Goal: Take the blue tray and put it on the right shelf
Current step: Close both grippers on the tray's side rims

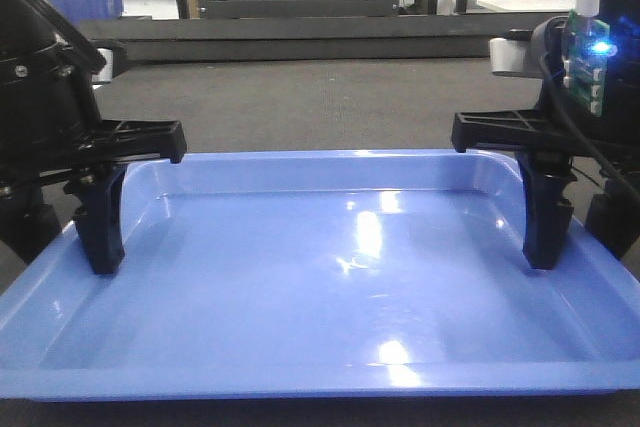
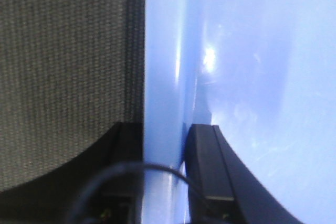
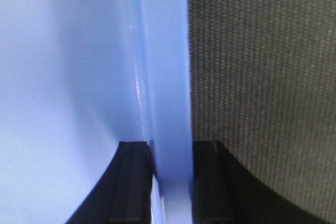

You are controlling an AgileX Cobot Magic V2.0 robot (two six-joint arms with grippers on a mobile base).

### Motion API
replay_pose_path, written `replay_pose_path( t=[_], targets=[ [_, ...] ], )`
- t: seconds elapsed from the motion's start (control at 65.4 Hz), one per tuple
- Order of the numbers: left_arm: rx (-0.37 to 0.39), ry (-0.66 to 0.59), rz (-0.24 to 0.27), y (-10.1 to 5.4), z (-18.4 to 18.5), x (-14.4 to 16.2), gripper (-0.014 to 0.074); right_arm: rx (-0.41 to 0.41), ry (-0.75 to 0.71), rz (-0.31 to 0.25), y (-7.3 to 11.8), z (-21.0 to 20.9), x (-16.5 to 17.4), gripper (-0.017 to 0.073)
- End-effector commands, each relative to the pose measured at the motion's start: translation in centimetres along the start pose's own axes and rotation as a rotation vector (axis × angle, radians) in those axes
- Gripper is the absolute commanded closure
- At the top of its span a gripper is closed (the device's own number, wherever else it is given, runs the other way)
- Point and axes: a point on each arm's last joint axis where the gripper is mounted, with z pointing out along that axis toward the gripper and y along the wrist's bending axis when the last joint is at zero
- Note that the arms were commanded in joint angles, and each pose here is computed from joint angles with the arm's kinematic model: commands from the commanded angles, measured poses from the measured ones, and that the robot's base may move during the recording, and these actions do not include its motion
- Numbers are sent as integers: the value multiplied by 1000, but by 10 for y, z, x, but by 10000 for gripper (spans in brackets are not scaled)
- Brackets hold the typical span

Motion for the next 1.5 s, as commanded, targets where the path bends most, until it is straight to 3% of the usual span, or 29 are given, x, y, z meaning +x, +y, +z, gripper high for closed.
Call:
replay_pose_path(
  t=[0.0, 0.26, 0.856, 1.085, 1.314, 1.483],
  targets=[
    [21, -54, 9, -3, -16, -4, 491, -30, -62, -9, 4, -17, -4, 275],
    [21, -54, 9, -3, -16, -4, 541, -30, -62, -9, 4, -17, -4, 329],
    [22, -51, 8, -3, -16, -3, 541, -29, -60, -14, 4, -17, -3, 342],
    [22, -53, 8, -4, -16, -4, 541, -32, -65, -15, 4, -17, -4, 403],
    [23, -53, 8, -4, -16, -4, 541, -32, -65, -16, 4, -18, -4, 403],
    [33, -70, 11, -7, -32, -8, 541, -48, -91, -21, 6, -32, -5, 403]
  ],
)
